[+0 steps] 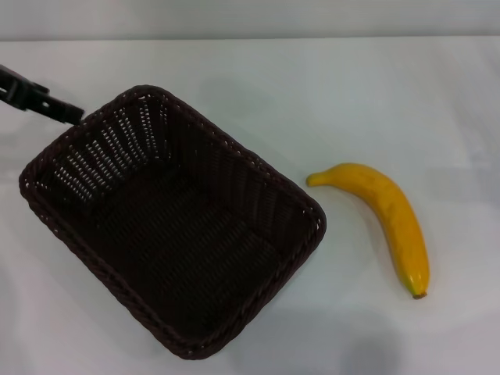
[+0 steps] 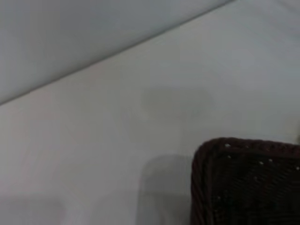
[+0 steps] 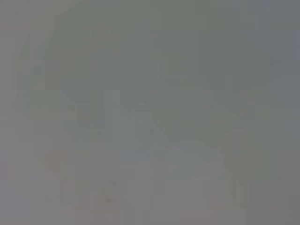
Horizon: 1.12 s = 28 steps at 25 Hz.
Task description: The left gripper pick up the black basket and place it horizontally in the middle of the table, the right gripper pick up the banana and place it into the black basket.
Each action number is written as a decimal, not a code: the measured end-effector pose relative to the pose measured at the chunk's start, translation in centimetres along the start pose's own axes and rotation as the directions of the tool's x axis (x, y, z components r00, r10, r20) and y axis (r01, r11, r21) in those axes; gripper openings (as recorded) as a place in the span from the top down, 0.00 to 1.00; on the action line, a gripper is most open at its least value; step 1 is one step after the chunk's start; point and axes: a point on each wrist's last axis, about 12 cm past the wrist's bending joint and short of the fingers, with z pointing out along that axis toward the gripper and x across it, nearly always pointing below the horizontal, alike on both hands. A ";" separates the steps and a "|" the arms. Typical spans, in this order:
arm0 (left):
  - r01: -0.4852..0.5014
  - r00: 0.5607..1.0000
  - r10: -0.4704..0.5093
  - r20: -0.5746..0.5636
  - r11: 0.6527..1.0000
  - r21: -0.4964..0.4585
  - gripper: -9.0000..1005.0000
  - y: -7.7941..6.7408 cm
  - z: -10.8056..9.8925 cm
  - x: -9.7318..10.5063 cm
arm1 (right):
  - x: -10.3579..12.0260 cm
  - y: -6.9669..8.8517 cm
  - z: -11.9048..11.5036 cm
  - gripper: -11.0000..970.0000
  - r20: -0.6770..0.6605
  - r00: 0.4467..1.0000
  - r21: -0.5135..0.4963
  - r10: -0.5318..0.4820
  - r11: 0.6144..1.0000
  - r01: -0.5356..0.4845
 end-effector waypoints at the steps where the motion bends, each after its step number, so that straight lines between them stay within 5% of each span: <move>1: -0.001 1.000 0.001 -0.003 1.000 0.004 0.12 -0.1 0.2 0.1 | 0.0 0.0 0.0 0.13 0.000 1.000 0.000 0.002 1.000 -0.002; 12: 0.002 0.999 -0.001 -0.042 1.000 0.027 0.12 -0.7 4.4 2.2 | -0.1 0.3 0.3 0.13 0.003 1.000 -0.008 0.007 1.000 -0.007; 23: 0.028 1.000 -0.028 -0.003 1.000 -0.002 0.12 -0.3 5.5 3.4 | 0.0 0.3 0.5 0.13 -0.016 1.000 -0.001 0.006 1.000 -0.007; 28: 0.016 1.000 -0.016 -0.003 1.000 0.008 0.27 -0.5 6.1 3.9 | 0.0 0.4 0.5 0.13 -0.016 1.000 -0.005 0.007 1.000 -0.007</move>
